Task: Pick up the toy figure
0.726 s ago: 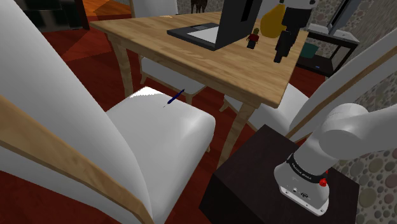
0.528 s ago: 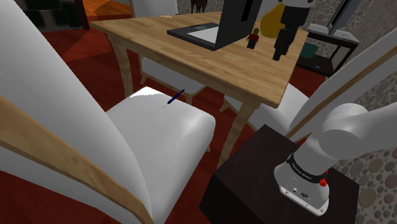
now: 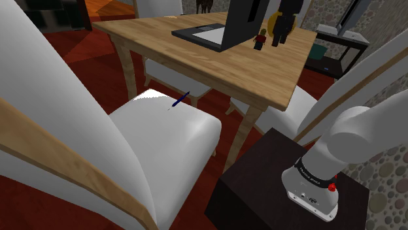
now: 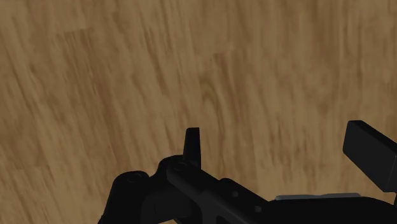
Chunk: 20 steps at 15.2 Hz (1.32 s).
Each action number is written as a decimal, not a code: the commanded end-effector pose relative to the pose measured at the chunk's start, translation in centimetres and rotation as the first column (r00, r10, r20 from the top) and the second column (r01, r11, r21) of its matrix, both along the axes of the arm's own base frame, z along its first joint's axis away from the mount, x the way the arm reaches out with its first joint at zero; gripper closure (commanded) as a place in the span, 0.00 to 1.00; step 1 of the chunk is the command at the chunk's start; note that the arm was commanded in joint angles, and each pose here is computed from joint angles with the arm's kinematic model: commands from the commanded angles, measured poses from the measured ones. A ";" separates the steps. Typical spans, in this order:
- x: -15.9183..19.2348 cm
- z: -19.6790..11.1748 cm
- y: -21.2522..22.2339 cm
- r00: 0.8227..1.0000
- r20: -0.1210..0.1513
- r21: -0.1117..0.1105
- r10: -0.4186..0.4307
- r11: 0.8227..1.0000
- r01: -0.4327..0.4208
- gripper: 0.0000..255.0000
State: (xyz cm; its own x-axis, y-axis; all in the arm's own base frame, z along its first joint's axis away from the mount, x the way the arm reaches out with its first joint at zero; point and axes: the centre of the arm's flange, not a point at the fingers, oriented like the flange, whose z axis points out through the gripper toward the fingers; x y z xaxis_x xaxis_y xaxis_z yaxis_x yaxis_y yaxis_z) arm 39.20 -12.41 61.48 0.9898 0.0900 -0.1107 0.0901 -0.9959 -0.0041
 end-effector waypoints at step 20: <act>14.8 -0.7 -14.0 1.000 -0.018 0.061 -0.020 0.998 0.021 0.00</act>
